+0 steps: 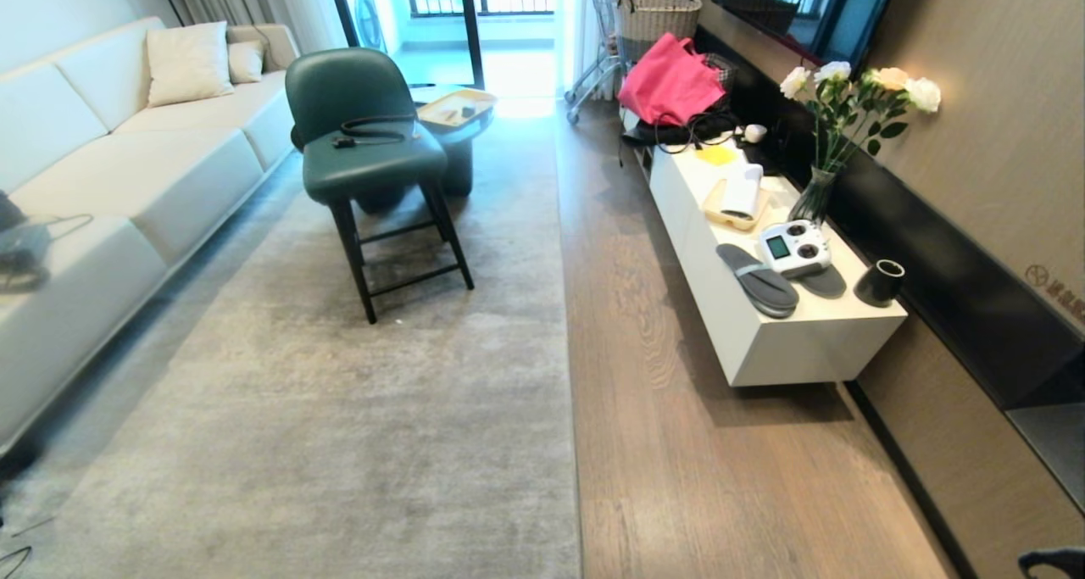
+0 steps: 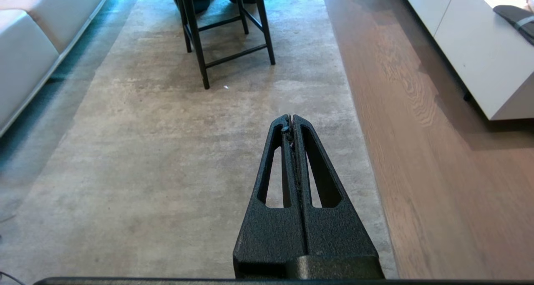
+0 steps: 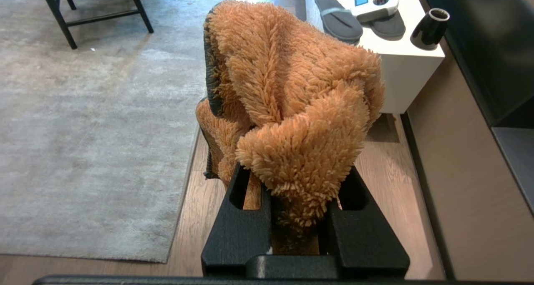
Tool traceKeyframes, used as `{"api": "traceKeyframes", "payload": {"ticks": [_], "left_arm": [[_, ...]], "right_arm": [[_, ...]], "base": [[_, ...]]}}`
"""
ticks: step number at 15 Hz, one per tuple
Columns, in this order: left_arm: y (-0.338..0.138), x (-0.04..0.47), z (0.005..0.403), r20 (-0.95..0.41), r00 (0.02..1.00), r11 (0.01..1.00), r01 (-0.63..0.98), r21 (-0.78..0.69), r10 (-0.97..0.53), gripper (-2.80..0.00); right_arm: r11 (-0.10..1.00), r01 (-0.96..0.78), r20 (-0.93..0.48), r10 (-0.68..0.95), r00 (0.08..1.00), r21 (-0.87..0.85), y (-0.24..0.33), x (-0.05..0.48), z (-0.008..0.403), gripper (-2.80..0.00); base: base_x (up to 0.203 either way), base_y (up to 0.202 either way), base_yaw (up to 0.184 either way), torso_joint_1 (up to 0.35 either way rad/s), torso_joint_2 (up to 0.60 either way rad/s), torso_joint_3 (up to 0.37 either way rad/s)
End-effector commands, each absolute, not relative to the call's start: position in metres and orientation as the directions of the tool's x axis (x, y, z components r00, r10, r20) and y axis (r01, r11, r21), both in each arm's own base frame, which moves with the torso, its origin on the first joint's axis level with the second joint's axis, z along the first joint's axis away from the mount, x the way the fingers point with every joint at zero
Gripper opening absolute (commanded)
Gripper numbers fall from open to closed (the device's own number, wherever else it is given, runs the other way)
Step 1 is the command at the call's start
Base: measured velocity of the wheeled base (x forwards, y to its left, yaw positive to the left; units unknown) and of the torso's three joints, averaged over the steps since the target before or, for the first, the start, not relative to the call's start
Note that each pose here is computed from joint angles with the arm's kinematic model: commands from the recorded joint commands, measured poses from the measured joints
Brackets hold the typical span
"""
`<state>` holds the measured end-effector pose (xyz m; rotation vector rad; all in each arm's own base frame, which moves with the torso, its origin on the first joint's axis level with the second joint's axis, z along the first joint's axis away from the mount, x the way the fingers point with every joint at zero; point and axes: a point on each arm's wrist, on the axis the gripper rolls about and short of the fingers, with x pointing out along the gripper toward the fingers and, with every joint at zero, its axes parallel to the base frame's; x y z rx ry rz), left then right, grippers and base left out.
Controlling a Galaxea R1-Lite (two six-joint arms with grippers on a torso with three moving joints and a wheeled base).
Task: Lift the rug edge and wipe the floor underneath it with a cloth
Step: Put down the rag
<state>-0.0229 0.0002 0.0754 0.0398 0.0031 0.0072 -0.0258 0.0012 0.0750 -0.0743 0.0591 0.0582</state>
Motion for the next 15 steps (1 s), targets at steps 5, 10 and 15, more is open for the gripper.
{"api": "traceKeyframes", "payload": {"ticks": [5,10,15], "left_arm": [[0.0002,-0.0229,0.0754,-0.003,1.000,0.999,-0.008,0.040,0.008,-2.80],[0.0001,-0.0229,0.0754,-0.003,1.000,0.999,-0.009,0.040,0.009,-2.80],[0.0002,-0.0229,0.0754,-0.003,1.000,0.999,-0.008,0.040,0.009,-2.80]], "right_arm": [[0.995,-0.061,-0.063,0.057,0.996,-0.073,0.0012,-0.0257,0.0749,-2.80],[0.995,-0.061,-0.063,0.057,0.996,-0.073,0.0012,-0.0257,0.0749,-2.80],[0.995,-0.061,-0.063,0.057,0.996,-0.073,0.0012,-0.0257,0.0749,-2.80]], "base": [[0.000,0.000,0.000,-0.164,0.52,0.361],[0.000,0.000,0.000,-0.119,0.50,0.373],[0.000,0.000,0.000,-0.066,0.47,0.391]]}}
